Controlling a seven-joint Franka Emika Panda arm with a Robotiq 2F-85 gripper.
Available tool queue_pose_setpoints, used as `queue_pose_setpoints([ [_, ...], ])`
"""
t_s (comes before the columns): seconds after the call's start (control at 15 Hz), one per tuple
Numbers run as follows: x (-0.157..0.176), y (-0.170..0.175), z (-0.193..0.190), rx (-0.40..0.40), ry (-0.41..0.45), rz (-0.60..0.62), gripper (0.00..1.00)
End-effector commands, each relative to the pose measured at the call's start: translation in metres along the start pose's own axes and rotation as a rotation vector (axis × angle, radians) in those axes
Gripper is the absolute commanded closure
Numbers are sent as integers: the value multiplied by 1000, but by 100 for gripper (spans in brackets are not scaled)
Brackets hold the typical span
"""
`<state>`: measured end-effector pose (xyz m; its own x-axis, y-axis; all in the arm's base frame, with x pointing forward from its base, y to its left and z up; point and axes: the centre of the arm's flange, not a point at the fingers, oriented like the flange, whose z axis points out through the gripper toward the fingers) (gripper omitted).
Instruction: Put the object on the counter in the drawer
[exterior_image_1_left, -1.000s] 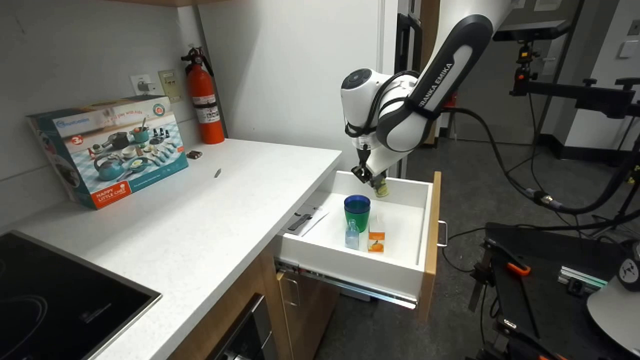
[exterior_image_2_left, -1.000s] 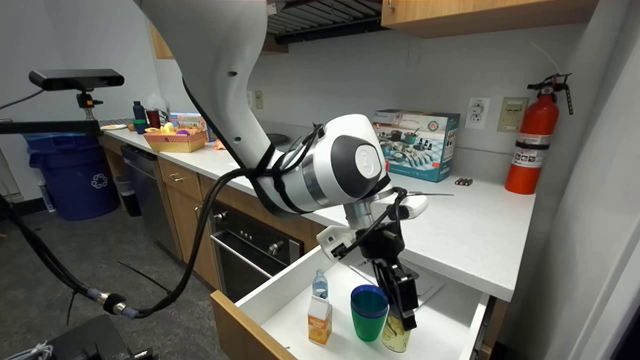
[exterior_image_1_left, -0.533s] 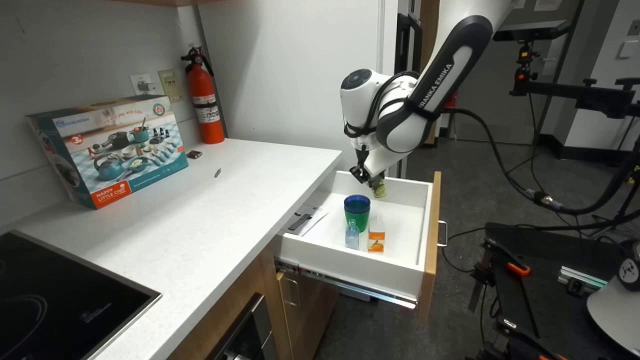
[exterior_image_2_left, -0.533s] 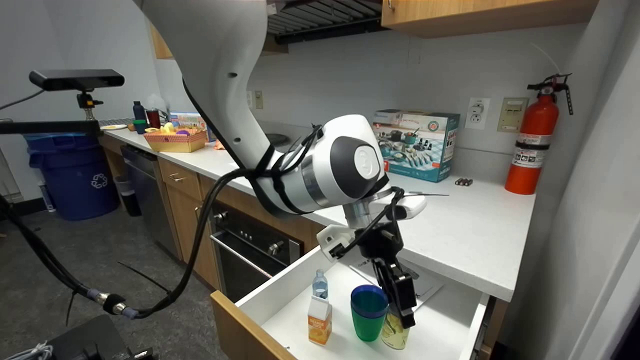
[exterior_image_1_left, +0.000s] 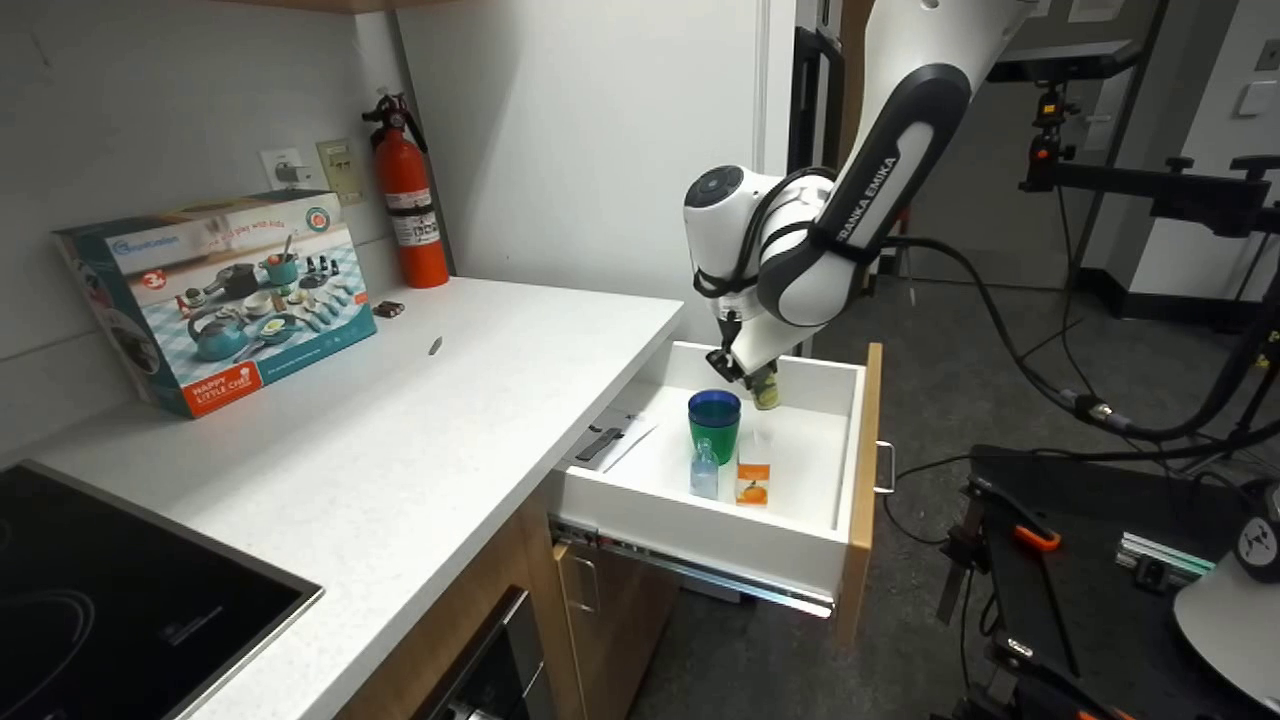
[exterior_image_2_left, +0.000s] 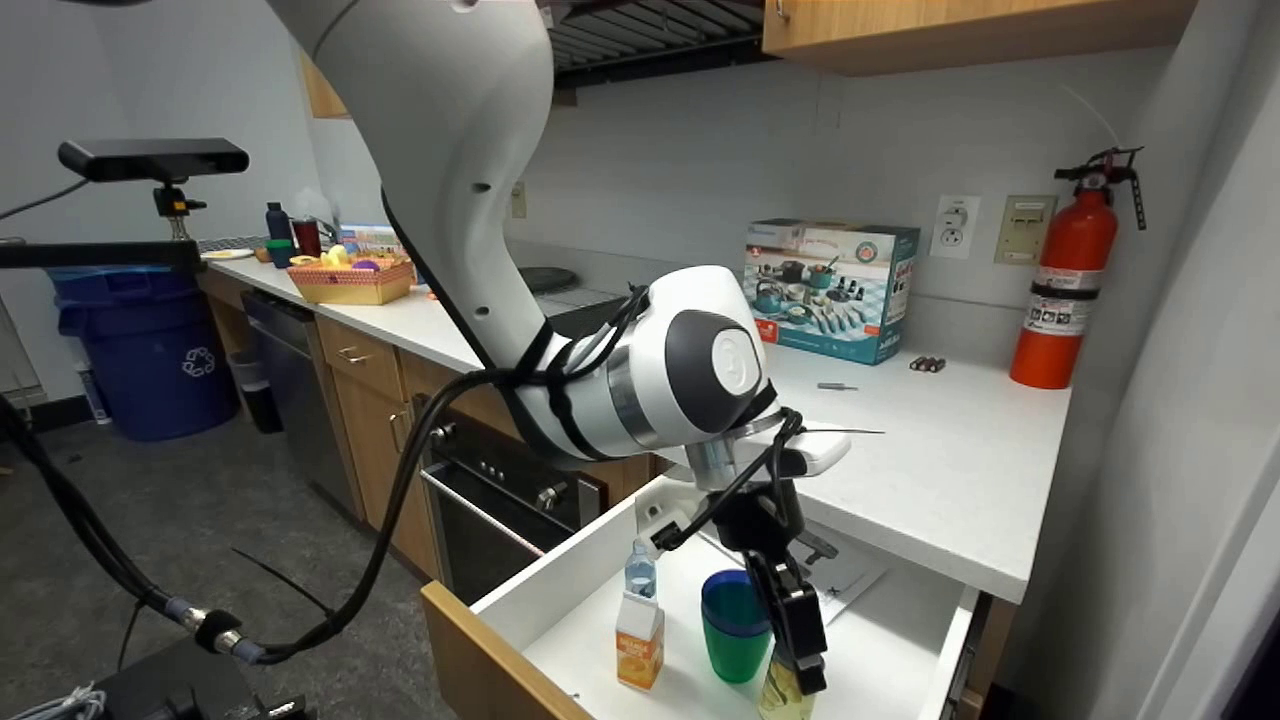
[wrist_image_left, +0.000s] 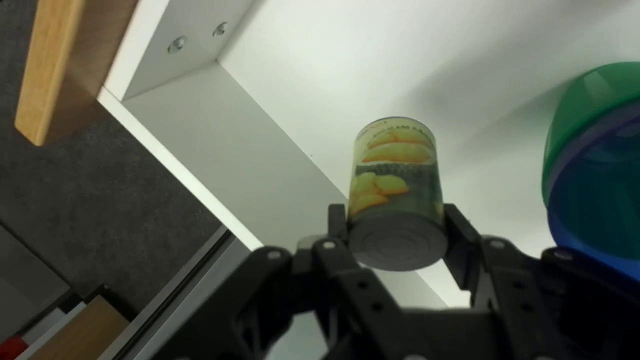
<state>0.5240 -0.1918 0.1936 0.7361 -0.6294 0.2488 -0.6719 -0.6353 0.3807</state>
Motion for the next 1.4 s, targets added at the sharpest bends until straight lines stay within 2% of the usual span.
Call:
queue_pose_setpoints([
  [0.0, -4, -1, 13, -18, 27, 6, 77],
  [0.6, -8, -2, 26, -52, 19, 9, 77],
  [0.67, -8, -2, 28, -54, 15, 11, 70],
  [0.73, -8, -2, 28, -54, 12, 14, 27],
  [0.87, -8, -2, 29, -56, 11, 17, 21],
  [1.07, -10, -3, 31, -61, 7, 15, 0],
  [1.33, -8, 0, 28, -52, -12, 11, 0],
])
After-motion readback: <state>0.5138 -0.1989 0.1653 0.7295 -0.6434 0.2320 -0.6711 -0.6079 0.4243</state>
